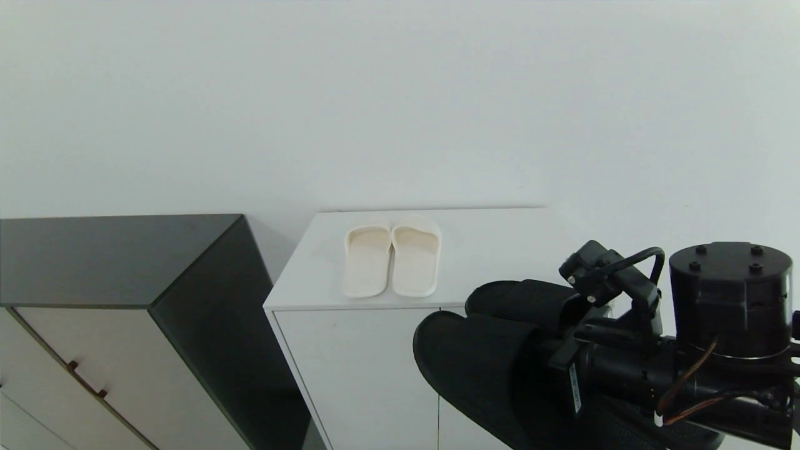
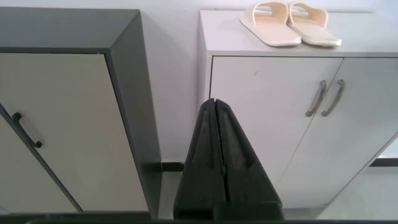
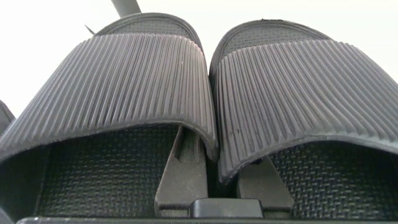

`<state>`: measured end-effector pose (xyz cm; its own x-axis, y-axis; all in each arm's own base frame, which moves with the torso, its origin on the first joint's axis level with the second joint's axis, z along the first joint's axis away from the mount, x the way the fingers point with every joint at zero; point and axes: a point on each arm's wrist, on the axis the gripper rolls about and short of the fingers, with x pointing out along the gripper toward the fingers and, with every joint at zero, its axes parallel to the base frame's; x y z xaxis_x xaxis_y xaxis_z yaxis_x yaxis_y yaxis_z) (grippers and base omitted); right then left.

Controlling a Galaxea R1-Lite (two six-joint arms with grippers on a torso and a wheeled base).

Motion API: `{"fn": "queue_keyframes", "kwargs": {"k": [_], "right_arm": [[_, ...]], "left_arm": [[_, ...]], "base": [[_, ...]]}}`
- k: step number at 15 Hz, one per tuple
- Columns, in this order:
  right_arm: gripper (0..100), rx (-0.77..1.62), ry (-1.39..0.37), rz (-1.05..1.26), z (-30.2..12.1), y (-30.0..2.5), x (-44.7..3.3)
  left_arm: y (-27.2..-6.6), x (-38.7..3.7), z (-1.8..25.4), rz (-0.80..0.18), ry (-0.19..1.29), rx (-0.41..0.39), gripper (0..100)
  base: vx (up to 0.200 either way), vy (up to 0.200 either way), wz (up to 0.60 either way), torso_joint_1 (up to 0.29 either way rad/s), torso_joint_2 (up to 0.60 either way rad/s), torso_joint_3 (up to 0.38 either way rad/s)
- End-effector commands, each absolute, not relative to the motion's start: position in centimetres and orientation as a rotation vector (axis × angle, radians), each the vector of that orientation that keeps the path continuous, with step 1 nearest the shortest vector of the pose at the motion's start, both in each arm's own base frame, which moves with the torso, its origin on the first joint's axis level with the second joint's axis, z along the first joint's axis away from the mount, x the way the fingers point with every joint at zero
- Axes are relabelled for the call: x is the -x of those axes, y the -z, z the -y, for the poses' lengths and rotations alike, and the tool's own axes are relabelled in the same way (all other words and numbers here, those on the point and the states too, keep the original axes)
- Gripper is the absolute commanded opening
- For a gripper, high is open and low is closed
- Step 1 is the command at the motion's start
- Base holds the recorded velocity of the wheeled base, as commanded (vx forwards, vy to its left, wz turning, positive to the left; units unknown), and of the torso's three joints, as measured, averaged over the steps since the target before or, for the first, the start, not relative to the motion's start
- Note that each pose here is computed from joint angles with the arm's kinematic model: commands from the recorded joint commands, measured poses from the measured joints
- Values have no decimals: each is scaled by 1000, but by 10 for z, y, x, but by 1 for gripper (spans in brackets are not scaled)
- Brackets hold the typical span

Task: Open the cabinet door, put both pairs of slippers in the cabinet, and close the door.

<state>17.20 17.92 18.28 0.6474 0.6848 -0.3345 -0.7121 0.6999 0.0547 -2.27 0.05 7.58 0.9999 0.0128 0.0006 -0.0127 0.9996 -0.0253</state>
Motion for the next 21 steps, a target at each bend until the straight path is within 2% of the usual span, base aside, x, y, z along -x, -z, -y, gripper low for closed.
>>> {"fn": "queue_keyframes", "kwargs": {"k": [1, 7, 16, 17, 21], "right_arm": [[0, 85, -798, -346, -179, -183, -172], [0, 91, -799, -357, -179, -179, -171], [0, 93, -805, -364, -180, -177, -171], [0, 93, -805, -364, -180, -177, -171], [0, 113, -810, -366, -178, -175, -169]], "left_arm": [[-76, 23, 0, 0, -12, 26, 0], [-76, 23, 0, 2, -12, 26, 0], [-76, 23, -1, 2, -25, 26, 0], [-76, 23, -1, 2, -21, 26, 100], [-76, 23, -1, 2, -21, 26, 100]], "base": [[0, 0, 0, 0, 0, 0], [0, 0, 0, -8, 17, 12], [0, 0, 0, -193, 464, 260], [0, 0, 0, -212, 554, 315], [0, 0, 0, -203, 528, 312]]}}
